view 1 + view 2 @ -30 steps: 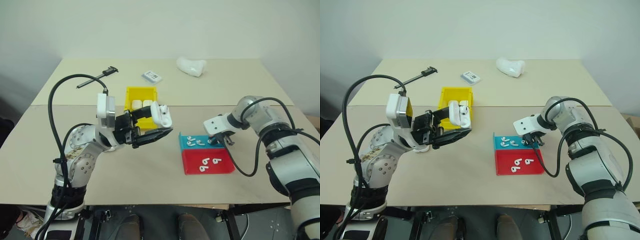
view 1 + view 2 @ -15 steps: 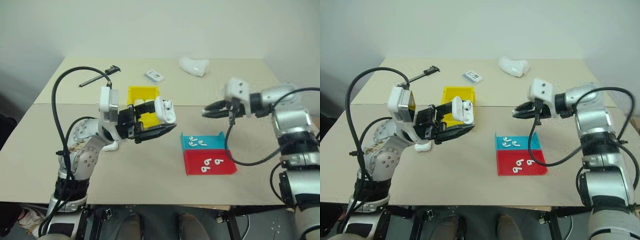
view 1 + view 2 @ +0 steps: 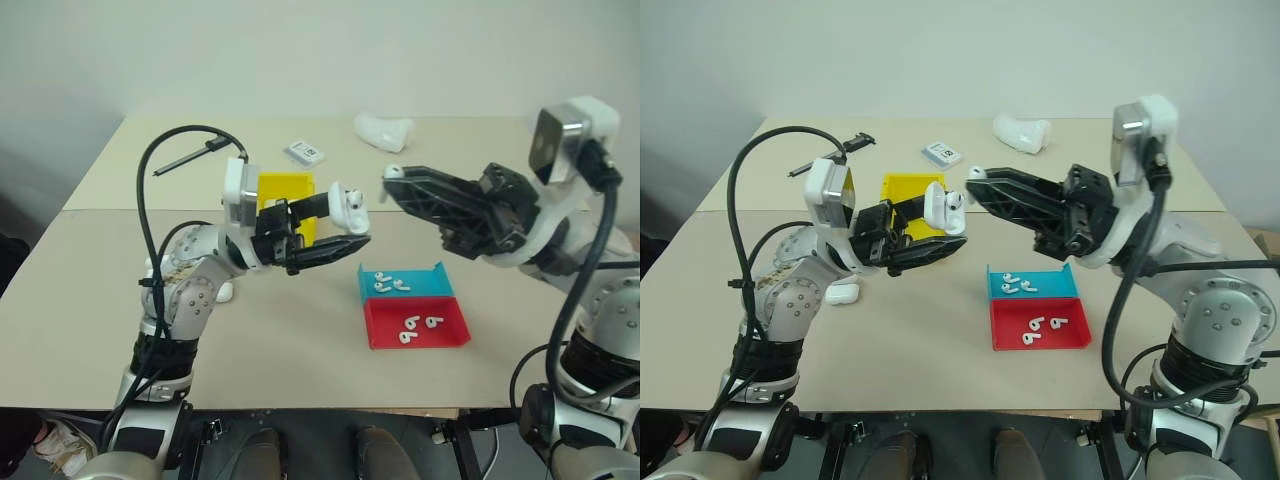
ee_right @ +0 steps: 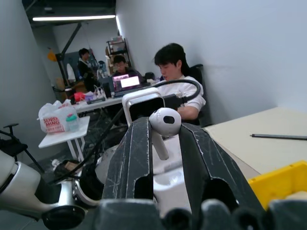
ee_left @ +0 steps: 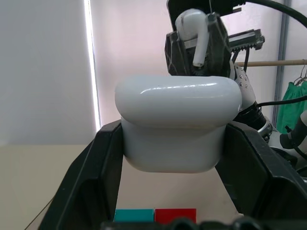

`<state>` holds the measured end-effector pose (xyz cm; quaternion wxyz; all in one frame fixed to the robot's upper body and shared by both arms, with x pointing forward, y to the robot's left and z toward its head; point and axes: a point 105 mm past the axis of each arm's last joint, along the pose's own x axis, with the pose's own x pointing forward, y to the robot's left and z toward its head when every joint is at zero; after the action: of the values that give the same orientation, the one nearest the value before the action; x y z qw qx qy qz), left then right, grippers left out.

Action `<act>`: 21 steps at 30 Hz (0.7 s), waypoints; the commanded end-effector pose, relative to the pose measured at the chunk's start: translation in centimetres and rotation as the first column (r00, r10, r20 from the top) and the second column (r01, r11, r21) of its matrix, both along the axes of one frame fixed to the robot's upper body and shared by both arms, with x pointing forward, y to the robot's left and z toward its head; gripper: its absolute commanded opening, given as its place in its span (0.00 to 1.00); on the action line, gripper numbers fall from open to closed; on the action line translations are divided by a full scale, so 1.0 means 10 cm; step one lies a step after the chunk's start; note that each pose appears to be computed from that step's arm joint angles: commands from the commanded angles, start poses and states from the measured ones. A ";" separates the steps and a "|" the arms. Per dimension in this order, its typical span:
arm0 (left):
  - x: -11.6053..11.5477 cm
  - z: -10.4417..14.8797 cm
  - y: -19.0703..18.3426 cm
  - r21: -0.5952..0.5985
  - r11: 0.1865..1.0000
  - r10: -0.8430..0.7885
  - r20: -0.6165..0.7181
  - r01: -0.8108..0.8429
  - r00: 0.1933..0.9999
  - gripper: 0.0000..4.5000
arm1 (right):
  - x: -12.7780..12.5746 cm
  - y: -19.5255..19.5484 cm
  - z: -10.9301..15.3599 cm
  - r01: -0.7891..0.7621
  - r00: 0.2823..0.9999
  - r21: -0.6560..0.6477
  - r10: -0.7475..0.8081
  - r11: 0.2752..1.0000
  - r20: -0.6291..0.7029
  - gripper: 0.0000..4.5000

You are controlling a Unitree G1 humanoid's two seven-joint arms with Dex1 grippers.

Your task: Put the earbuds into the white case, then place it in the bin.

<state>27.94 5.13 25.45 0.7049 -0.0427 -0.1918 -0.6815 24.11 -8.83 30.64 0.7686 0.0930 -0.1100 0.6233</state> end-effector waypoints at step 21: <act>-0.08 0.07 0.00 -0.003 1.000 -0.011 0.044 0.011 0.999 0.62 | -0.02 0.08 -0.23 0.029 0.998 -0.200 -0.018 0.979 0.054 0.14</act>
<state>27.90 5.02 25.04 0.7048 -0.0376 -0.1830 -0.6843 24.37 -8.10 28.30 0.7827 0.0121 -0.0609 0.6192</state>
